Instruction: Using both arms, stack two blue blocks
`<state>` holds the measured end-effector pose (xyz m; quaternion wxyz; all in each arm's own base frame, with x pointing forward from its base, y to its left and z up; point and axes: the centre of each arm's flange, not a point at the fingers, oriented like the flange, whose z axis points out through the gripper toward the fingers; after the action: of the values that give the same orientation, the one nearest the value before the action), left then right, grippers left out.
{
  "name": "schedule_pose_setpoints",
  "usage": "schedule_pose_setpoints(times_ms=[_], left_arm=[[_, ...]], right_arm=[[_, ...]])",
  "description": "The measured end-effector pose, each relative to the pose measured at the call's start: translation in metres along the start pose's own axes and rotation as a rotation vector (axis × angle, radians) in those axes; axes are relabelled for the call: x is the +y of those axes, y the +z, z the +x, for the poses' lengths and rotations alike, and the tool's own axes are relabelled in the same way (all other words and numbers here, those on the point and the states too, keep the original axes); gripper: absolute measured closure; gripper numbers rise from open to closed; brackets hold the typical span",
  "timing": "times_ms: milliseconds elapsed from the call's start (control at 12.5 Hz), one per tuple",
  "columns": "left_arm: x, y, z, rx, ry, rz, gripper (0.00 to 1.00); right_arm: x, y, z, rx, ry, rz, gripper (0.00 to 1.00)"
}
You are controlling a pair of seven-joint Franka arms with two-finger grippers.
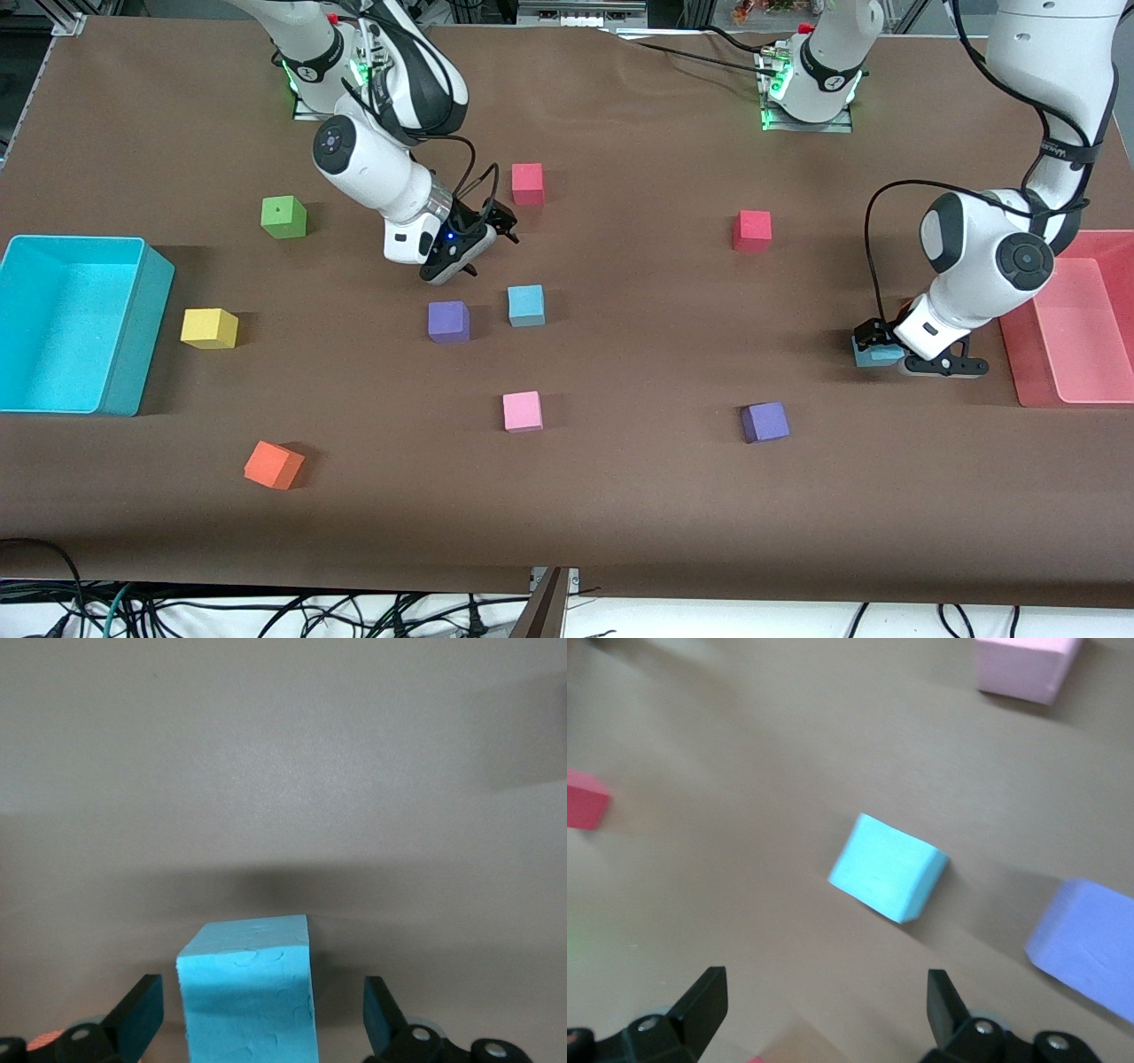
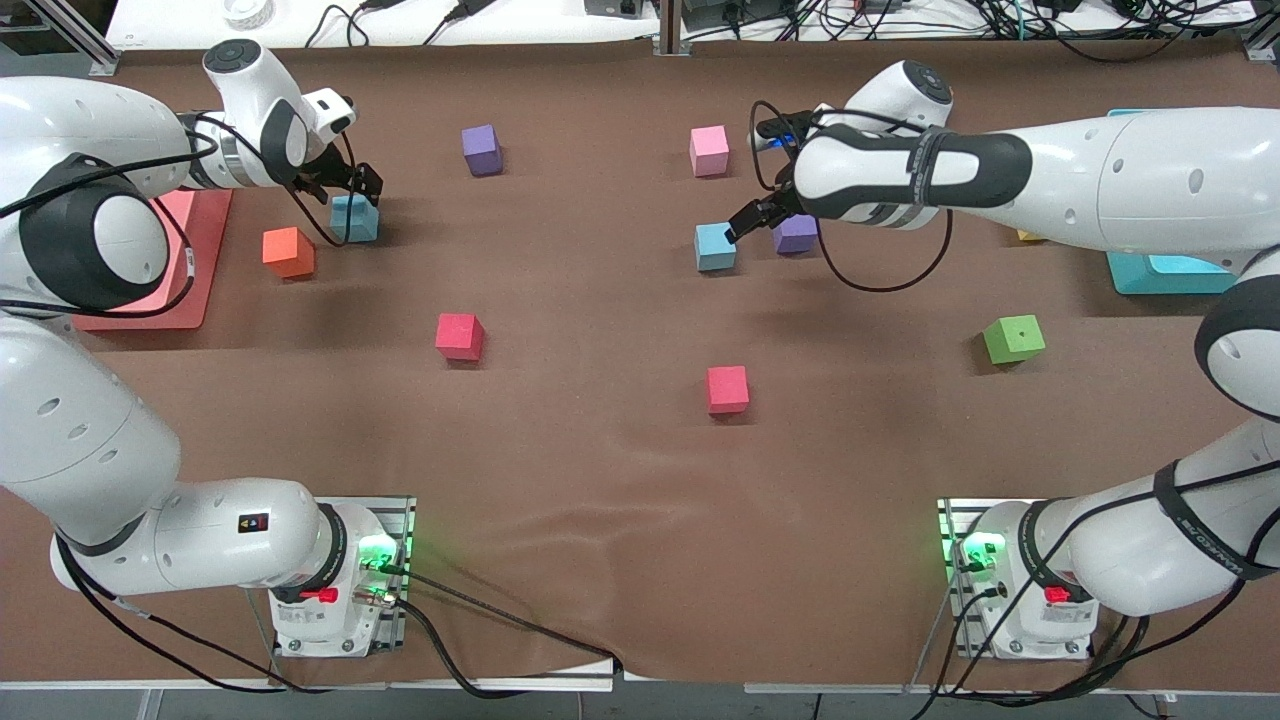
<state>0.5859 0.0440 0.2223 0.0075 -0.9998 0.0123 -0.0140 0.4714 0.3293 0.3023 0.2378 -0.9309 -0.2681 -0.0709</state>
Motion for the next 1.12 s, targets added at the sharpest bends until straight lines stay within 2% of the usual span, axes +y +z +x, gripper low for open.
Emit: schedule_pose_setpoints(times_ms=[80,160,321,481,561,882,1122], left_arm=[[0.0,0.004,-0.001,-0.005,0.0,-0.001,0.02],[0.0,0.007,-0.001,-0.006,0.001,-0.001,0.08],[0.0,0.01,-0.001,-0.006,0.001,-0.002,0.16],[0.0,0.01,-0.001,-0.005,0.001,-0.001,0.39],[0.0,0.009,0.0,-0.003,0.002,-0.001,0.43],[0.001,-0.003,0.004,-0.012,0.002,-0.001,0.49],[0.022,-0.052,0.012,-0.052,-0.028,-0.006,0.49]], right_arm=[[0.003,0.001,-0.002,0.026,-0.031,0.037,0.0],[0.008,0.003,-0.006,0.054,-0.062,0.061,0.0],[0.023,0.014,-0.02,0.122,-0.109,0.082,0.0],[0.039,0.031,-0.035,0.181,-0.135,0.073,0.0],[0.043,0.042,-0.044,0.207,-0.132,0.068,0.0],[0.041,0.087,-0.088,0.299,-0.158,0.047,0.0],[0.052,0.102,-0.099,0.334,-0.231,0.014,0.0]])
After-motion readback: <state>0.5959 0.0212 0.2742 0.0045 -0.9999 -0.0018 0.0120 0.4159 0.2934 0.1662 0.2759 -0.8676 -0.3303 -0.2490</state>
